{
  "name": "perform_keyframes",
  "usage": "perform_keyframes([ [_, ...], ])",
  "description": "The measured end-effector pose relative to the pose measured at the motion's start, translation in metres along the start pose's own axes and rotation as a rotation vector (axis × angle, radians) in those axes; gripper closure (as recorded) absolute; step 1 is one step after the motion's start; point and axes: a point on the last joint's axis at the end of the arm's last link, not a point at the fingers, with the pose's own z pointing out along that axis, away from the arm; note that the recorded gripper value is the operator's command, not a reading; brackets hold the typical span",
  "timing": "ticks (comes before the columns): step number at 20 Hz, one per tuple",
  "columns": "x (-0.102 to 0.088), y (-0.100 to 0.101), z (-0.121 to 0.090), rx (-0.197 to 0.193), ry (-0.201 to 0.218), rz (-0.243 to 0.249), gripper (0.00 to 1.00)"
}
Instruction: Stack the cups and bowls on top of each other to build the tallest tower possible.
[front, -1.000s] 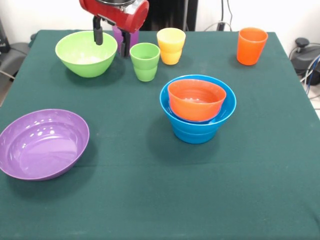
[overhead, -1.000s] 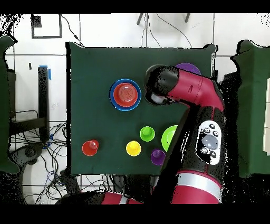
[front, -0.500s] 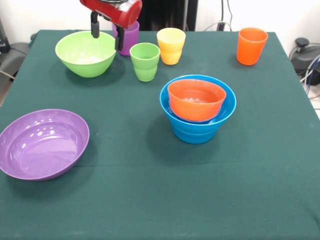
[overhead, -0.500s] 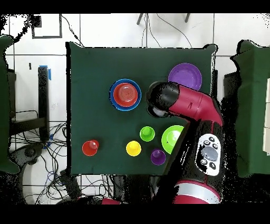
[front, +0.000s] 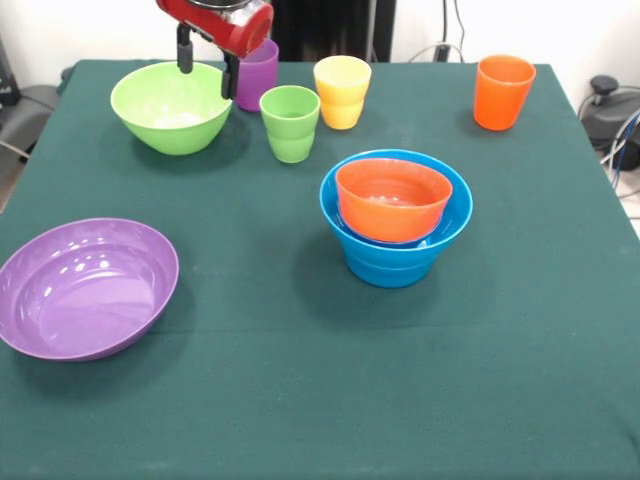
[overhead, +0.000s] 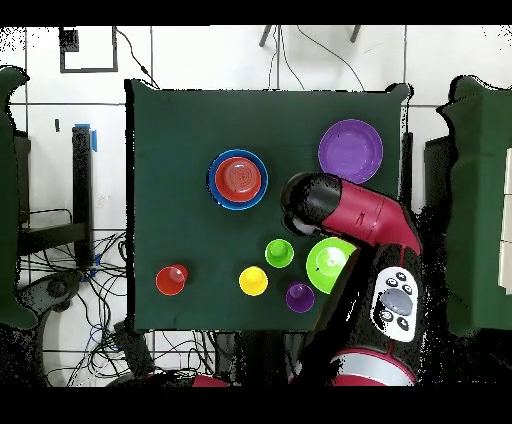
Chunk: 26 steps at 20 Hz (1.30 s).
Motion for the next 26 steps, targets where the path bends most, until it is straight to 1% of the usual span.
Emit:
perform_keyframes([
  [4,0.005,-0.001,0.008,-0.013,-0.021,0.014,0.0],
  [9,0.009,-0.005,0.025,-0.027,-0.054,0.038,0.0],
  [13,0.012,-0.009,0.035,-0.03,-0.064,0.049,0.0],
  [18,0.019,-0.014,0.054,-0.029,-0.066,0.063,0.0],
  [26,0.03,-0.014,0.07,-0.029,-0.058,0.074,0.0],
])
